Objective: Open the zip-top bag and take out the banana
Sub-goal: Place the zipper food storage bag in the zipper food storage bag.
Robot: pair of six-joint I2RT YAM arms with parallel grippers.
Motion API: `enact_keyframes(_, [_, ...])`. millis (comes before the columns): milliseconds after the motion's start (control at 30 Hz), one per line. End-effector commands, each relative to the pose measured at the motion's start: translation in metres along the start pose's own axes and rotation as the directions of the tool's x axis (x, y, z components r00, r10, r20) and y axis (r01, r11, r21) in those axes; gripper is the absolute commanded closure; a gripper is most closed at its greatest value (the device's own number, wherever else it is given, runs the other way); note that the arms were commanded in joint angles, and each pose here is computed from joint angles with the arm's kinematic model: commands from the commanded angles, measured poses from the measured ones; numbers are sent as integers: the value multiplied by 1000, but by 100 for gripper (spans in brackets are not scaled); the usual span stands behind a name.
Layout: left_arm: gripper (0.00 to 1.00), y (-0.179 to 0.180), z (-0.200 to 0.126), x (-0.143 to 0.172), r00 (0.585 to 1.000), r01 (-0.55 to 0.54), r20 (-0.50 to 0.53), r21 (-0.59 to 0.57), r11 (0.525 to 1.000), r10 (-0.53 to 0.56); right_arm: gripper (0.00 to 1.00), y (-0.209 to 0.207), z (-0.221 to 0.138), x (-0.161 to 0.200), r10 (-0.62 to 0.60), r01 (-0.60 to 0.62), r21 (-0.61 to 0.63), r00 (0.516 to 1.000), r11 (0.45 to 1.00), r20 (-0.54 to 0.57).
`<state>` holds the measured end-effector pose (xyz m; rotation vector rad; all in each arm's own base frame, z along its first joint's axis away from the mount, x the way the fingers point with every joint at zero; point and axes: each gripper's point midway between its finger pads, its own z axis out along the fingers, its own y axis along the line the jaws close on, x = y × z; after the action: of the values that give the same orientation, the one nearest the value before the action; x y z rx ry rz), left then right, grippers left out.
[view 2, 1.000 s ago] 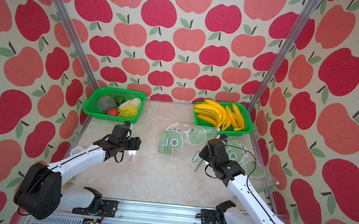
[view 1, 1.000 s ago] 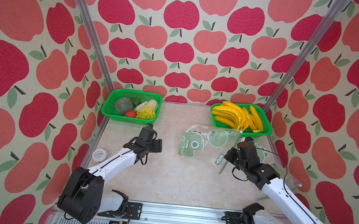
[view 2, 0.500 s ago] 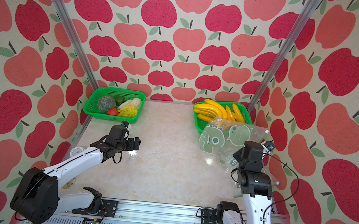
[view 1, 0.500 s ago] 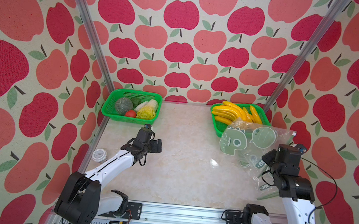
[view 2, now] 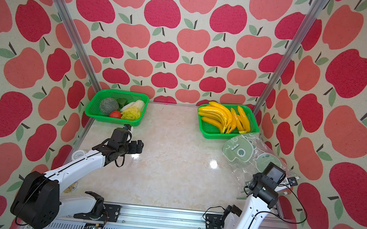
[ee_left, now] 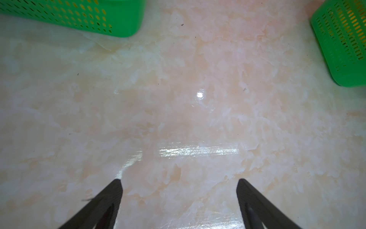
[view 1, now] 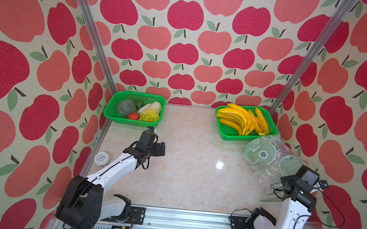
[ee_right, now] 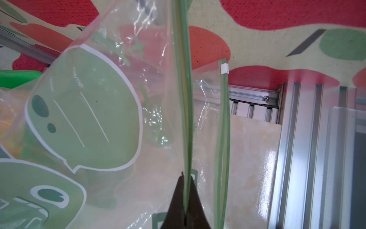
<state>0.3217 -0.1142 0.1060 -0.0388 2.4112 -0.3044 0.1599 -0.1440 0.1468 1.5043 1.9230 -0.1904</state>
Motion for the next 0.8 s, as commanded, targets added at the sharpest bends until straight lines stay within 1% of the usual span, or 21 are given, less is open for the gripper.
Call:
enact_keyframes(0, [6, 3, -2, 5, 1000, 18, -6, -1, 1000, -18, 99, -7, 18, 13, 106, -106, -7, 993, 994, -43])
enact_keyframes(233, [6, 2, -1, 5, 1000, 24, -8, 4, 1000, -24, 95, -15, 52, 43, 172, -173, 6, 977, 985, -128])
enact_keyframes(367, [6, 2, -1, 5, 1000, 26, -6, 3, 1000, -26, 92, -15, 66, 54, 201, -204, -3, 968, 979, -152])
enact_keyframes(433, [6, 3, -1, 4, 1000, 25, -5, 2, 1000, -25, 87, -13, 71, 58, 205, -208, -6, 964, 978, -170])
enact_keyframes(500, [6, 3, -1, 5, 1000, 22, -5, -3, 1000, -22, 78, -11, 72, 57, 199, -204, -12, 965, 979, -169])
enact_keyframes(633, [5, 4, -2, 5, 1000, 21, -2, -4, 1000, -21, 45, -4, 58, 45, 148, -155, -52, 981, 987, -125])
enact_keyframes(667, [2, 4, -2, 4, 1000, 20, 0, -3, 1000, -20, 41, -3, 55, 43, 134, -142, -60, 984, 988, -119])
enact_keyframes(767, [2, 3, -3, 2, 1000, 21, 6, -1, 1000, -20, 32, 4, 46, 36, 78, -87, -74, 991, 993, -112])
